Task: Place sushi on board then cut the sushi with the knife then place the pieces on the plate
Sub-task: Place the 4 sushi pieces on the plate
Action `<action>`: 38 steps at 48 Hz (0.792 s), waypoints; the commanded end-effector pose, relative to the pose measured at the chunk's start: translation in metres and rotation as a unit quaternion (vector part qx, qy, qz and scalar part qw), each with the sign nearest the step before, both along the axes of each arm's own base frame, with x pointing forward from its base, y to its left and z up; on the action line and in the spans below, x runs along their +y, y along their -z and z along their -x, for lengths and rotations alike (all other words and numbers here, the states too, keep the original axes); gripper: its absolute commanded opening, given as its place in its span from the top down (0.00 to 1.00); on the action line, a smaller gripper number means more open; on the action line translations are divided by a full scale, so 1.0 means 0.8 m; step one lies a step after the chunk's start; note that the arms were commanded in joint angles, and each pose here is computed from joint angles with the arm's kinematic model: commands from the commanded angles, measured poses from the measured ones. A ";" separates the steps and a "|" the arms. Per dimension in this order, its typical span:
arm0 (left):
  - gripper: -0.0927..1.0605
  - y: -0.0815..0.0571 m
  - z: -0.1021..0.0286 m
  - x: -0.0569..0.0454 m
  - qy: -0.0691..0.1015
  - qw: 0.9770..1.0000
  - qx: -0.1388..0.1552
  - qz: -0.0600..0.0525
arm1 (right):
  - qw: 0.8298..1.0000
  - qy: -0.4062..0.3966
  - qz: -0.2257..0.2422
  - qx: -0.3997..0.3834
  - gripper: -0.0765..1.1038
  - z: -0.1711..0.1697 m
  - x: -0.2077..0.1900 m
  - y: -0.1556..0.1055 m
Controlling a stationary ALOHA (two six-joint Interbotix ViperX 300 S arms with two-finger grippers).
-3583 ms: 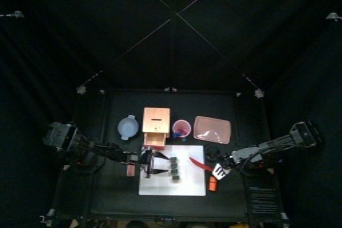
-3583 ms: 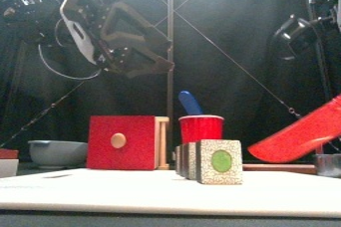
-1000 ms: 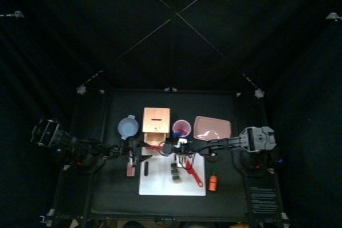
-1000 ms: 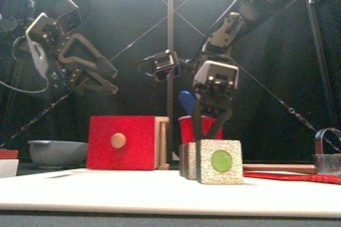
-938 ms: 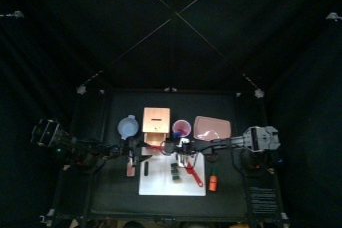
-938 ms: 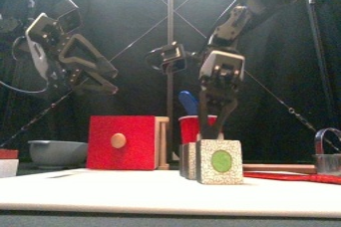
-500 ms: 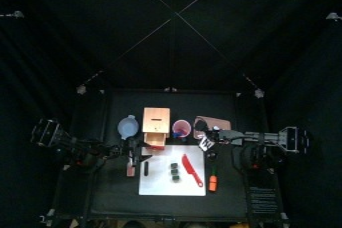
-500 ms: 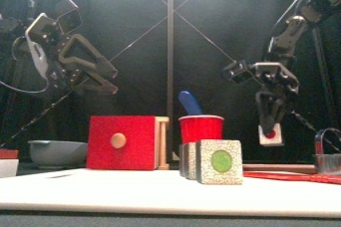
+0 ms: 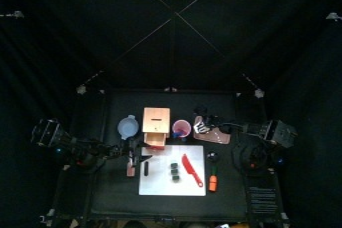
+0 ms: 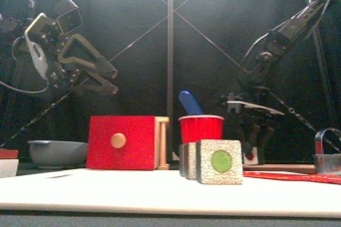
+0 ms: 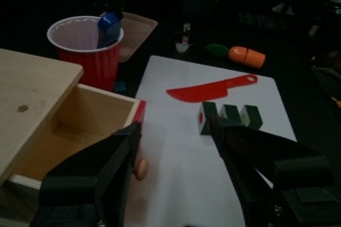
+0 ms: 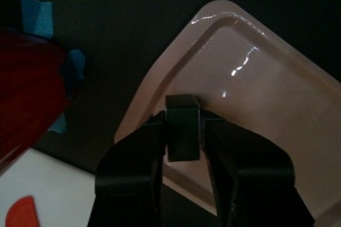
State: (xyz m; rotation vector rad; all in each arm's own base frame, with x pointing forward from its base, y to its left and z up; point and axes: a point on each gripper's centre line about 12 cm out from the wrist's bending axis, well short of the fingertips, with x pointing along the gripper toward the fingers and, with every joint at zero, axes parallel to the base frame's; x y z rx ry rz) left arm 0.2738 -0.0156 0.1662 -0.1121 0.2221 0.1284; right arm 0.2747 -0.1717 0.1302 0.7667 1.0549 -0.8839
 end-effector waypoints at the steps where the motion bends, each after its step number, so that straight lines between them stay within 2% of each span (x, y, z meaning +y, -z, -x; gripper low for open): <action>1: 0.13 -0.005 -0.003 -0.003 0.007 1.000 -0.008 -0.005 | 1.000 0.007 0.007 -0.011 0.26 -0.002 -0.006 -0.016; 4: 0.13 -0.004 -0.003 -0.003 0.007 1.000 -0.007 -0.005 | 1.000 0.006 0.004 0.002 0.22 0.002 -0.006 -0.013; 10: 0.13 -0.004 -0.003 -0.003 0.006 1.000 -0.007 -0.002 | 1.000 0.003 0.013 0.010 0.22 0.005 -0.009 -0.016; 16: 0.13 -0.005 -0.004 -0.003 0.005 1.000 -0.009 0.000 | 1.000 -0.006 0.027 -0.003 0.22 0.005 -0.003 -0.041; 24: 0.13 -0.007 -0.006 -0.003 0.005 1.000 -0.012 0.001 | 0.995 -0.091 0.040 -0.014 0.22 -0.006 0.061 -0.069; 30: 0.13 -0.008 -0.006 -0.003 0.005 1.000 -0.012 0.001 | 0.977 -0.204 0.056 -0.020 0.22 -0.021 0.129 -0.076; 34: 0.13 -0.010 -0.008 -0.003 0.002 1.000 -0.014 0.004 | 0.955 -0.291 0.061 -0.018 0.22 -0.038 0.178 -0.075; 38: 0.13 -0.016 -0.013 -0.003 0.001 1.000 -0.022 0.005 | 0.936 -0.346 0.064 -0.007 0.22 -0.056 0.208 -0.069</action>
